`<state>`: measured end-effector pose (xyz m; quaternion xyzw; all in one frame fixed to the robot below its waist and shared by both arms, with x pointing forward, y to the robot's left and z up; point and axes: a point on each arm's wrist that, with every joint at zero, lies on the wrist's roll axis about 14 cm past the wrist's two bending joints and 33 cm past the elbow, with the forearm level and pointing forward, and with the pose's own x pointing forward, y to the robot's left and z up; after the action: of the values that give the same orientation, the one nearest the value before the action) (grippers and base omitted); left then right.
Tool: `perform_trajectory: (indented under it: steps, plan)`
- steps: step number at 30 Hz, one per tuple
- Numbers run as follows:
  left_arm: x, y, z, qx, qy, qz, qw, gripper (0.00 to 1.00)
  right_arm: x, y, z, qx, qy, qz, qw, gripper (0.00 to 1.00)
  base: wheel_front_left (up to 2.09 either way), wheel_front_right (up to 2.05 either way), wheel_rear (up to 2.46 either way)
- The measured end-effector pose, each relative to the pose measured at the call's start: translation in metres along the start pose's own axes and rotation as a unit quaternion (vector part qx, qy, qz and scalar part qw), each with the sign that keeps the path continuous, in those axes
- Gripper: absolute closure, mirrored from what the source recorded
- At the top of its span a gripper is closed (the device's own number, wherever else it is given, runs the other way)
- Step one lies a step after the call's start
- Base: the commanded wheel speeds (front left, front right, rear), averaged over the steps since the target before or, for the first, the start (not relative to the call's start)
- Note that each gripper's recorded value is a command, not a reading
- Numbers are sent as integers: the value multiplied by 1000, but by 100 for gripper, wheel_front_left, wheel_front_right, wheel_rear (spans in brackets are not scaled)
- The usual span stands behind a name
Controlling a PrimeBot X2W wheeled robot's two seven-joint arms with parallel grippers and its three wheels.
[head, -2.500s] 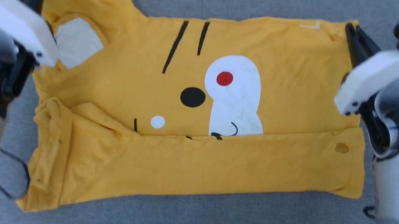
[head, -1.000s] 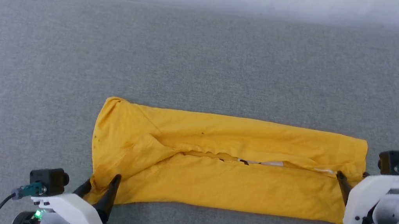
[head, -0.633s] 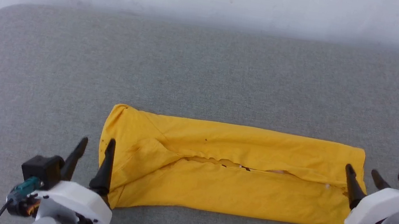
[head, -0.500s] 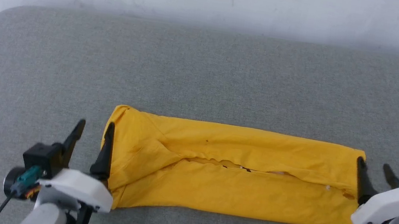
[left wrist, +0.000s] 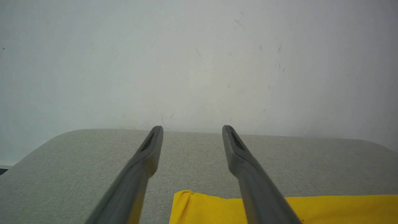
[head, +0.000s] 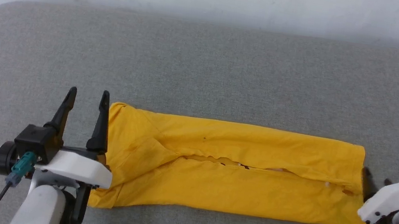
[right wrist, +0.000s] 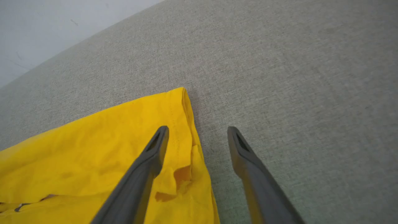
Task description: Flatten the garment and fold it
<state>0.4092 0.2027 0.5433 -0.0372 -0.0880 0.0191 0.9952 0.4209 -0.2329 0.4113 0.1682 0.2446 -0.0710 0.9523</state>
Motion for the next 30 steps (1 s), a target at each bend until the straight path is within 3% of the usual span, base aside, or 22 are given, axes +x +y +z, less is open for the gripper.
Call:
perform_trajectory:
  steps: [10,11,13,22,30]
  plan:
    - [-6,7,-13,-5,16,10,1000,0,12,4,-45,-38,157,-12,987,0,0,0,0]
    - [-6,8,-14,-5,17,11,1000,0,12,4,-46,-39,166,-12,985,52,0,0,0]
    - [-7,8,-14,-5,17,11,1000,0,11,5,-47,-42,177,-11,983,100,0,0,0]
    - [-7,10,-20,-3,25,10,1000,0,8,-1,-36,-65,151,-25,986,100,0,0,0]
    - [-7,8,-25,-6,32,9,999,0,1,-47,-4,-85,88,-101,987,100,0,0,0]
